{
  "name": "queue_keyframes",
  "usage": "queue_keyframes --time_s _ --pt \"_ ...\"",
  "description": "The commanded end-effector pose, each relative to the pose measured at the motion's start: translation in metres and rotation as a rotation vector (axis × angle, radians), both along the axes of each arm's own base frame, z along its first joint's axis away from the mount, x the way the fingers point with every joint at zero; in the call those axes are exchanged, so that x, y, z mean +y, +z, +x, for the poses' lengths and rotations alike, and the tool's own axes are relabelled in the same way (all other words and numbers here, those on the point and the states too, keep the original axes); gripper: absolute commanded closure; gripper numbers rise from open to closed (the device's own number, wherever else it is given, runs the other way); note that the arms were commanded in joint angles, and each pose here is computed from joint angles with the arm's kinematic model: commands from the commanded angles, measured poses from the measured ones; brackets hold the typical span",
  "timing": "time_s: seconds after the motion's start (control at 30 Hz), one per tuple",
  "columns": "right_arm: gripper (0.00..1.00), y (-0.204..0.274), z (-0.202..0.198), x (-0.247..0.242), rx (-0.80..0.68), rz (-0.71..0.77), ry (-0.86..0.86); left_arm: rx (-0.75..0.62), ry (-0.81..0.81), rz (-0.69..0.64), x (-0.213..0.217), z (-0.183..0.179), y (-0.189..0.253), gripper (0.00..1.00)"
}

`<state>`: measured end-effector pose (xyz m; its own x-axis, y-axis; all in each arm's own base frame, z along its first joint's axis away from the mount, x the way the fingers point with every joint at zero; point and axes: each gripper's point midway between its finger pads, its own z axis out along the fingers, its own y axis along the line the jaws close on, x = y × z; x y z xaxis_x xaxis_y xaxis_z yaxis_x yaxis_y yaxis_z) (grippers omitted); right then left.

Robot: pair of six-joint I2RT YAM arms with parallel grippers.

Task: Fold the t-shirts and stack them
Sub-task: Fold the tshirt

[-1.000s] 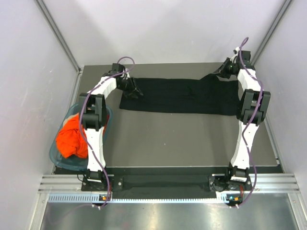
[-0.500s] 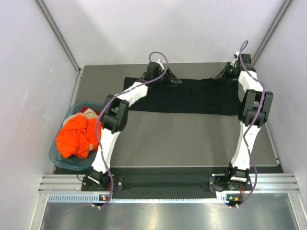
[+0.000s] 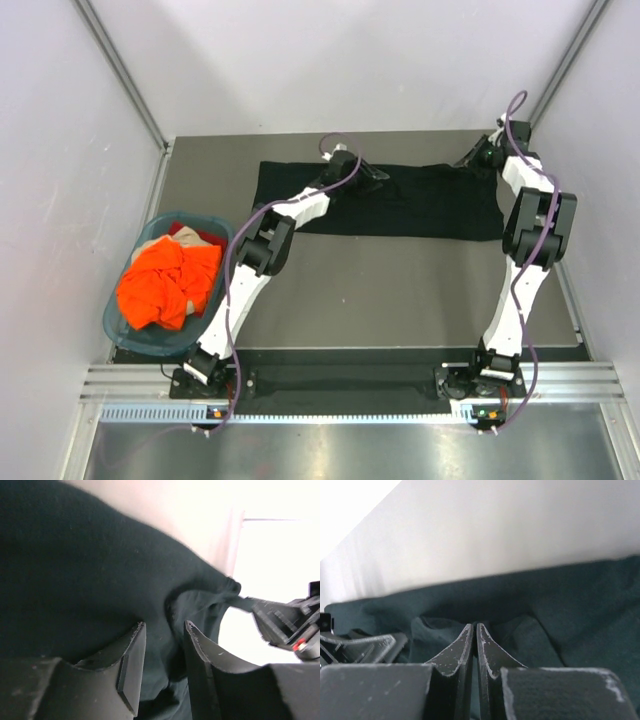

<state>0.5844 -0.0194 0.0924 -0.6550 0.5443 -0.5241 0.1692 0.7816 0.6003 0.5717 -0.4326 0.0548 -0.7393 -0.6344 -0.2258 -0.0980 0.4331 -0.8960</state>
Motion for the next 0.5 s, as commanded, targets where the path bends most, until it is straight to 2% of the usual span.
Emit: queue_keyframes --time_s 0.0,0.33,0.47 --pt "0.95 0.048 0.004 -0.006 -0.137 -0.011 0.003 -0.124 0.015 -0.129 -0.013 0.013 0.044 0.59" --pt "0.95 0.042 0.002 -0.006 -0.137 -0.002 0.021 -0.216 -0.012 -0.166 -0.029 0.008 0.051 0.63" --pt "0.95 0.044 -0.002 -0.010 -0.136 -0.013 0.016 -0.185 -0.015 -0.148 -0.032 0.006 0.037 0.53"
